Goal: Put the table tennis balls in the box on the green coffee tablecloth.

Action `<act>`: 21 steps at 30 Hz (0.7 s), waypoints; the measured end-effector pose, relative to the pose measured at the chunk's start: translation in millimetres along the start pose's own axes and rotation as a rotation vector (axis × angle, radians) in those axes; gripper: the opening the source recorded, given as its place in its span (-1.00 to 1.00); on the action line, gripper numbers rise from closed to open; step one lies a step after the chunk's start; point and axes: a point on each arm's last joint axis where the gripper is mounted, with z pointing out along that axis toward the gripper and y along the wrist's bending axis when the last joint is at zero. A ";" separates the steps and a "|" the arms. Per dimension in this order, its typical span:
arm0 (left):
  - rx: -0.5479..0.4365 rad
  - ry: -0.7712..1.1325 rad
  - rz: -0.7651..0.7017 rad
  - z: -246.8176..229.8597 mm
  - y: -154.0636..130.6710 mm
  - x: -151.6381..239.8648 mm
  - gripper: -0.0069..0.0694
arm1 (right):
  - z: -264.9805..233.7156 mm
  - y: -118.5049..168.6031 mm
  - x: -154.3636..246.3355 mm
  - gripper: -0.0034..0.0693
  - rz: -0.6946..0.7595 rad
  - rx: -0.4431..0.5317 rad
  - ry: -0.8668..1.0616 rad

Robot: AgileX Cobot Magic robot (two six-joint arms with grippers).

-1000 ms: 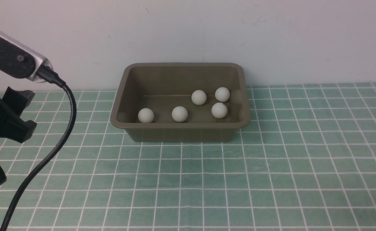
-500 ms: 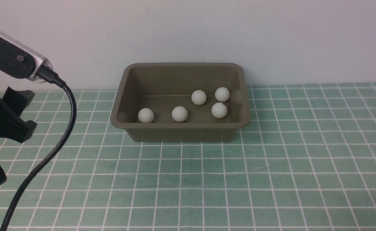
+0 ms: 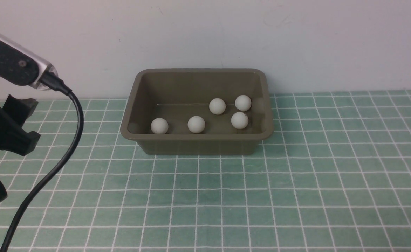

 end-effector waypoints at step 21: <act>0.000 0.000 0.000 0.0 0.0 0.0 0.35 | 0.0 0.0 0.0 -0.01 -0.012 0.000 0.000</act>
